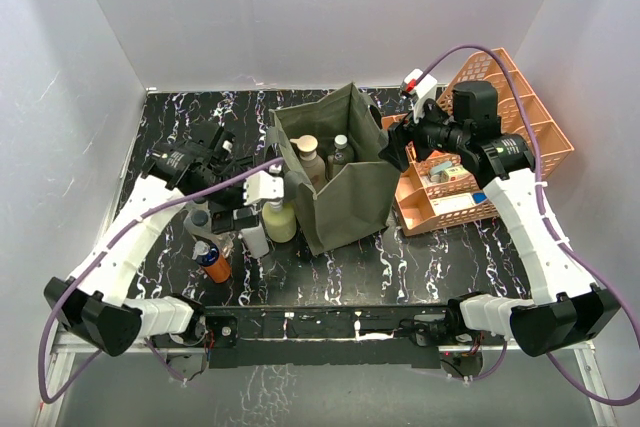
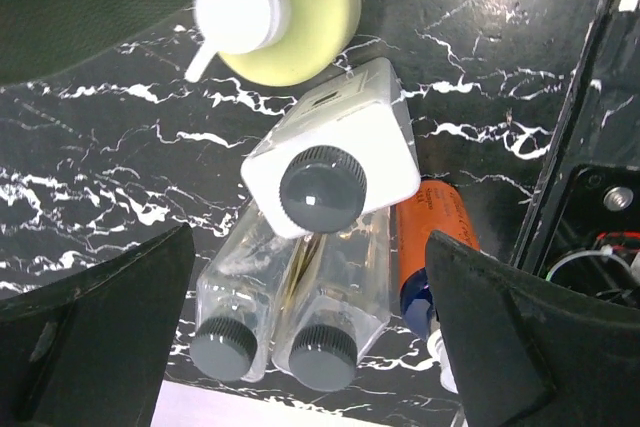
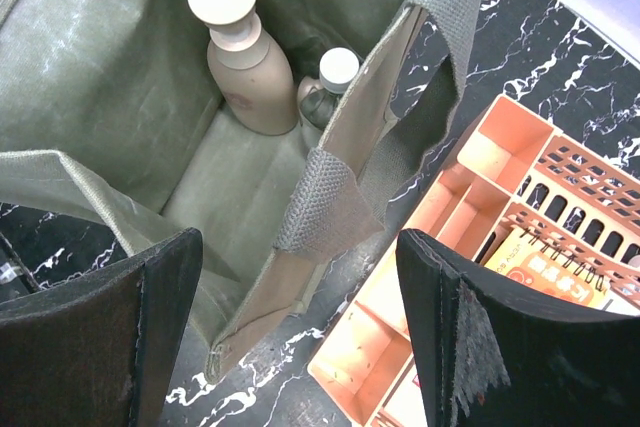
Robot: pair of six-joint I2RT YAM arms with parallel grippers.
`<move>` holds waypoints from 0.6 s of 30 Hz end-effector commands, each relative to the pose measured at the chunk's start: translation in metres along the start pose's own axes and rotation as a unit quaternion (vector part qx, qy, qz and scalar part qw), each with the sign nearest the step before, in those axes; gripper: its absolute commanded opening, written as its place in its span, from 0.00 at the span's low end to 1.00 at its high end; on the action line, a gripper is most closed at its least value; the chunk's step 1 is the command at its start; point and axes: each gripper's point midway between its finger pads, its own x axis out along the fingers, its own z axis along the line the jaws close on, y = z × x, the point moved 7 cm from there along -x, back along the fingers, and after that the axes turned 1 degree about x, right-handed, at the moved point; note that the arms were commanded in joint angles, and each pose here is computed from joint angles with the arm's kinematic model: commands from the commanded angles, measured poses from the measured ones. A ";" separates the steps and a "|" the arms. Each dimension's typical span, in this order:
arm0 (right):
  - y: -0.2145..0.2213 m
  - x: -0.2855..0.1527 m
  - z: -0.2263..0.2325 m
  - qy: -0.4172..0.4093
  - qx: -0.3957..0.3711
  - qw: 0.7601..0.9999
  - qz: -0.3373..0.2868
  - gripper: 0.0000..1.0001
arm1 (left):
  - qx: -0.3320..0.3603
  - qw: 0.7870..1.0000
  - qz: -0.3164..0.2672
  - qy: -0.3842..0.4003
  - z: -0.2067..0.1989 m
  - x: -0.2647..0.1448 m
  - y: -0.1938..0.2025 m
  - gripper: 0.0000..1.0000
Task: Place the personal care products into the canvas bag
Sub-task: Pick up the care product from the center of the board.
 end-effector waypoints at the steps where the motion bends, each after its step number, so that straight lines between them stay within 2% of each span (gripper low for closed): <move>1: -0.008 -0.006 0.000 0.009 -0.019 0.999 -0.027 0.81 | 0.078 0.996 0.012 0.052 -0.004 0.014 0.004 0.97; 14: -0.004 -0.004 -0.001 0.010 -0.015 1.000 -0.022 0.82 | 0.143 0.984 0.015 0.110 -0.006 0.052 0.010 0.93; 18: -0.003 -0.002 -0.002 0.008 -0.014 1.000 -0.020 0.82 | 0.144 0.982 0.017 0.124 -0.010 0.062 0.012 0.85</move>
